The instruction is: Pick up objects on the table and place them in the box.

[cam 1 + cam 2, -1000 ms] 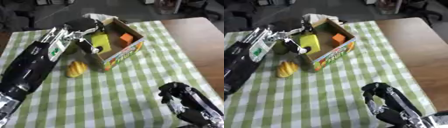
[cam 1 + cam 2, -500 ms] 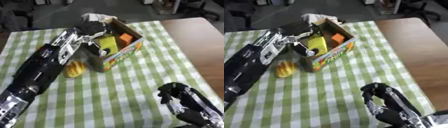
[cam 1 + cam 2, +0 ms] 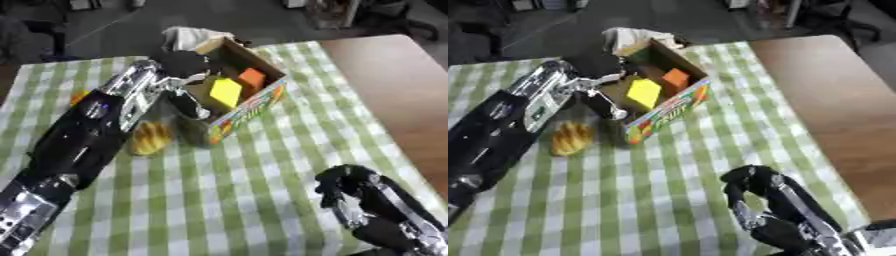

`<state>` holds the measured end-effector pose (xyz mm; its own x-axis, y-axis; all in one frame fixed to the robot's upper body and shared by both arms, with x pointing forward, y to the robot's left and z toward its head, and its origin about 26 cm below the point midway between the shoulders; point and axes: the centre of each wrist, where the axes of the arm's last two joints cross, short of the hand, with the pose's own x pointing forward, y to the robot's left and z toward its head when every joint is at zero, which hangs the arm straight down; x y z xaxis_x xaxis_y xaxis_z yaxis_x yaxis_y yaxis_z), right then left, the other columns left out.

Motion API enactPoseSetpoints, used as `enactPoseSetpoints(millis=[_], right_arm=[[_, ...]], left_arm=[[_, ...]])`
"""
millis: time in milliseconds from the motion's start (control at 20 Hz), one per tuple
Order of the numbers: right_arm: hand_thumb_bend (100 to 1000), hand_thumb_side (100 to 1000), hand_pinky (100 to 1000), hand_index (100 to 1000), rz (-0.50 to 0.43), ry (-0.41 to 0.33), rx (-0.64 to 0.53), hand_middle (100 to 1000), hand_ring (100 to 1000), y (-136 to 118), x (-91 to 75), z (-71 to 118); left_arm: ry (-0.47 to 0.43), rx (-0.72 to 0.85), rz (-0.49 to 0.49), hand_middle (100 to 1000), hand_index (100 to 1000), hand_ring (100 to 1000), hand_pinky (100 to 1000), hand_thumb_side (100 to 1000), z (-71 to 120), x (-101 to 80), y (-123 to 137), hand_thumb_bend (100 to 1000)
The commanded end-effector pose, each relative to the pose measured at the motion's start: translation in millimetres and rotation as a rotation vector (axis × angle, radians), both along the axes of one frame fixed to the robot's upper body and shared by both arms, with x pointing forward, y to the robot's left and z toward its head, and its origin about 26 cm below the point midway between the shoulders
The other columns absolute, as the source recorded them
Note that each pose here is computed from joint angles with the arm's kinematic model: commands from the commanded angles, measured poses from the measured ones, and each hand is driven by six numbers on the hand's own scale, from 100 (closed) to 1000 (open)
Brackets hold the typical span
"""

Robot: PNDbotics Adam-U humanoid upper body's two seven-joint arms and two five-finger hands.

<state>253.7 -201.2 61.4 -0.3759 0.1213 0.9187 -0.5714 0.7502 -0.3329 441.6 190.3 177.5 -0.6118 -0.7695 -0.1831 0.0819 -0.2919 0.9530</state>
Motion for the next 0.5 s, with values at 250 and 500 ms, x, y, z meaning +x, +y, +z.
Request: enactPoseSetpoints(millis=[250, 500], right_arm=[[100, 327, 694, 689, -0.013, -0.021, -0.005, 523, 465, -3, 1.4, 3.8], [100, 328, 694, 689, -0.023, -0.022, -0.011, 523, 465, -5, 1.4, 3.2]], left_arm=[[-0.047, -0.039, -0.065, 808, 930, 735, 757, 438, 54.3, -24.6, 29, 242], [0.045, 0.018, -0.115, 782, 913, 722, 757, 445, 65.8, -49.9, 53, 332]])
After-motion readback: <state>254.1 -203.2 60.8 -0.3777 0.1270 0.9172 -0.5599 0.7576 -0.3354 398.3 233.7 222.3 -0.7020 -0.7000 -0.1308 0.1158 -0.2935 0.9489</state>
